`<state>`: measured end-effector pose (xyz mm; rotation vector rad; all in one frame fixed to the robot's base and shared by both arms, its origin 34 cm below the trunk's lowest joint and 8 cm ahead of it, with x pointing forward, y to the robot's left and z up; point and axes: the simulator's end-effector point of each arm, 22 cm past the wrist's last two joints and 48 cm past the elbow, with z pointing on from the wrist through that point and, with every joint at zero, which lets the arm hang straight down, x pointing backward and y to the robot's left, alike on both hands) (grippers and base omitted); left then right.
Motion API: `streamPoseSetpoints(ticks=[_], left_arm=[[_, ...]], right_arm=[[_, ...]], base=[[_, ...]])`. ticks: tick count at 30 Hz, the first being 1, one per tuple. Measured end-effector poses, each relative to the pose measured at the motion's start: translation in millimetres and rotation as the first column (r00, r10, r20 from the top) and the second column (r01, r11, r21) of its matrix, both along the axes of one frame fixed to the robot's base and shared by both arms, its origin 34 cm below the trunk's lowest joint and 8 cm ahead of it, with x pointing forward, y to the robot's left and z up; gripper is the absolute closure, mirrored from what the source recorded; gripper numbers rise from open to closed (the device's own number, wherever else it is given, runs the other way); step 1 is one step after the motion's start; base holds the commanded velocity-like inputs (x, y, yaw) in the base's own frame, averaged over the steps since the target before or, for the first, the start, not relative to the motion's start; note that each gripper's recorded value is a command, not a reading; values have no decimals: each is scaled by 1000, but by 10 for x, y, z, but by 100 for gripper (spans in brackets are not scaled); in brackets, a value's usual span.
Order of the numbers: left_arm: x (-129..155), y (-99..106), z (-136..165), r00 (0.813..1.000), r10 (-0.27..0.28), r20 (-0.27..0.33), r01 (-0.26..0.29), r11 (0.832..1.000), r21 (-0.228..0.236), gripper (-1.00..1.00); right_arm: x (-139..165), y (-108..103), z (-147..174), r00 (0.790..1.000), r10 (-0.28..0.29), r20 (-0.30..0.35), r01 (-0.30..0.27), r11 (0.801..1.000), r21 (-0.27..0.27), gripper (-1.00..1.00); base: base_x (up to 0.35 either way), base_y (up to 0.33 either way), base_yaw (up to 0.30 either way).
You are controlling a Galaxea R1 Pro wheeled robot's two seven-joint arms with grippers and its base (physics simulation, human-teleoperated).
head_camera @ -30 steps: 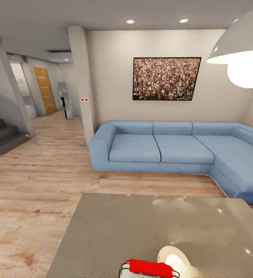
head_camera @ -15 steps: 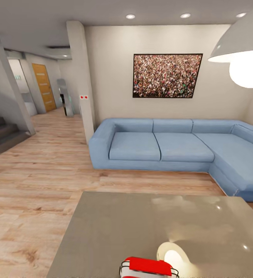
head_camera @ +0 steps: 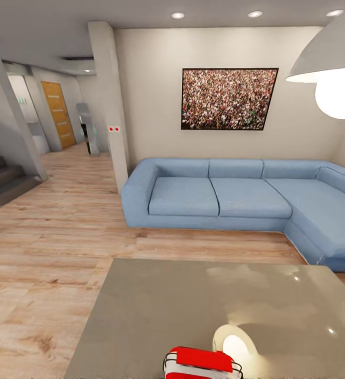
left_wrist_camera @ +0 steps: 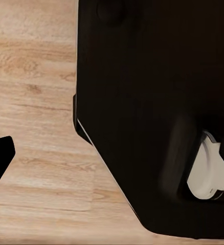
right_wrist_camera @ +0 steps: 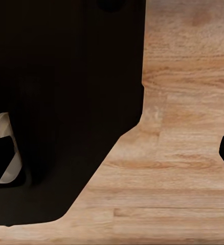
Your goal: Turn on the radio receiver that's on the table in the living room.
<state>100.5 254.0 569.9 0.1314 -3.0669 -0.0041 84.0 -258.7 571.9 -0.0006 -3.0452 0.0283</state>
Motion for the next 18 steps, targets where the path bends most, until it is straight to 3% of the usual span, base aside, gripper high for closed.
streamPoseSetpoints(ticks=[18], left_arm=[[-165, 0, 190, 1000, 0, -29, 0, 1000, 0, -100]], right_arm=[[-166, -1, 195, 1000, 0, -30, 0, 1000, 0, -100]], base=[[0, 0, 0]])
